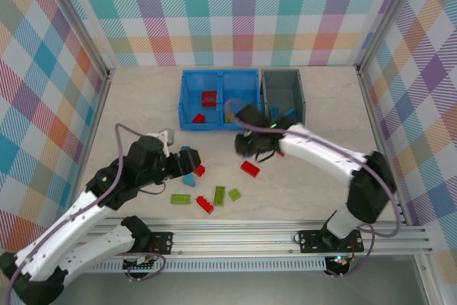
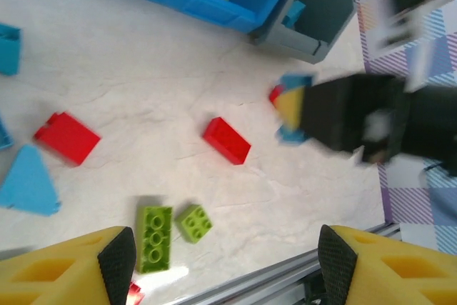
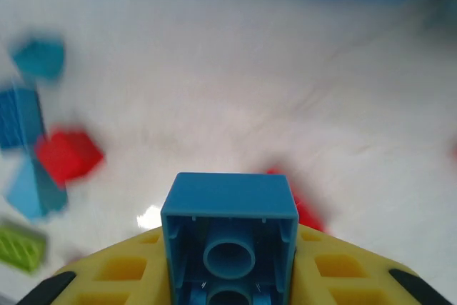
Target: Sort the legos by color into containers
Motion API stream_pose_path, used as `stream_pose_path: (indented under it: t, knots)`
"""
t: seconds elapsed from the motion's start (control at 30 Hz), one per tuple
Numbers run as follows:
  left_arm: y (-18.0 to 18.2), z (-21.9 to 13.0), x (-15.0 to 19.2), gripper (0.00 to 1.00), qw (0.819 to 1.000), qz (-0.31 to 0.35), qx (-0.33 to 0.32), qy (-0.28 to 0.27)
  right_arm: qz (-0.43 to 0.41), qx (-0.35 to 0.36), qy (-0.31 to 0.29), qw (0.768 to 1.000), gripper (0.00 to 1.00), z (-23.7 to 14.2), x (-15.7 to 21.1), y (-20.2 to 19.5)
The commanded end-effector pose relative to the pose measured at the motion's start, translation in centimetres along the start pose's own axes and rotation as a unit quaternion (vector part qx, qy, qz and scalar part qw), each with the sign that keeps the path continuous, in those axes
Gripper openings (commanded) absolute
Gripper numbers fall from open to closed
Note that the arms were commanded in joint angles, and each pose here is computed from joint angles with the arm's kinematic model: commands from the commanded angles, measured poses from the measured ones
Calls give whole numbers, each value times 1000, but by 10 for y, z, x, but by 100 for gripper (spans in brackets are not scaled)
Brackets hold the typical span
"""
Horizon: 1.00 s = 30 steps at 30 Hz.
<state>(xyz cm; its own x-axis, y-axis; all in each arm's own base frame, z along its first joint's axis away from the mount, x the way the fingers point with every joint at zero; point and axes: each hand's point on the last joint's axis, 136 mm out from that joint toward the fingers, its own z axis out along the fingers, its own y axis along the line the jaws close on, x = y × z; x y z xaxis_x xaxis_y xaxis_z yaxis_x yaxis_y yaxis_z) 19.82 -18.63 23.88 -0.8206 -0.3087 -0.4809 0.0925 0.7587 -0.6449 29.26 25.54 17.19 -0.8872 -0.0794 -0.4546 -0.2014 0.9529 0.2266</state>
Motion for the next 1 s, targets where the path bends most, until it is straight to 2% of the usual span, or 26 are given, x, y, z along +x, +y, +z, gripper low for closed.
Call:
stream_pose_path:
  t: [0.0,0.1,0.33,0.47,0.67,0.7,0.8,0.9,0.97]
  knots:
    - [-52,9,-24,70,997,36,69,-17,31,44,-19,998,31,-18,-37,-61]
    - [-78,32,-31,70,995,67,70,-19,69,54,-26,996,31,-8,-73,-97]
    - [-123,75,-25,69,989,135,47,-44,113,126,6,985,29,59,-134,-161]
    - [-137,85,-20,68,985,160,43,-51,126,173,25,977,31,87,-148,-183]
    - [-145,89,-12,68,983,174,43,-47,136,218,71,964,33,124,-143,-208]
    - [-145,89,-11,68,982,176,42,-47,134,219,74,964,35,127,-143,-209]
    - [-143,88,-10,68,982,178,38,-46,128,206,70,968,47,130,-146,-204]
    - [-137,87,-9,68,983,179,28,-44,114,187,45,975,58,114,-159,-189]
    - [-132,87,-8,68,983,178,19,-42,106,174,23,979,60,97,-170,-177]
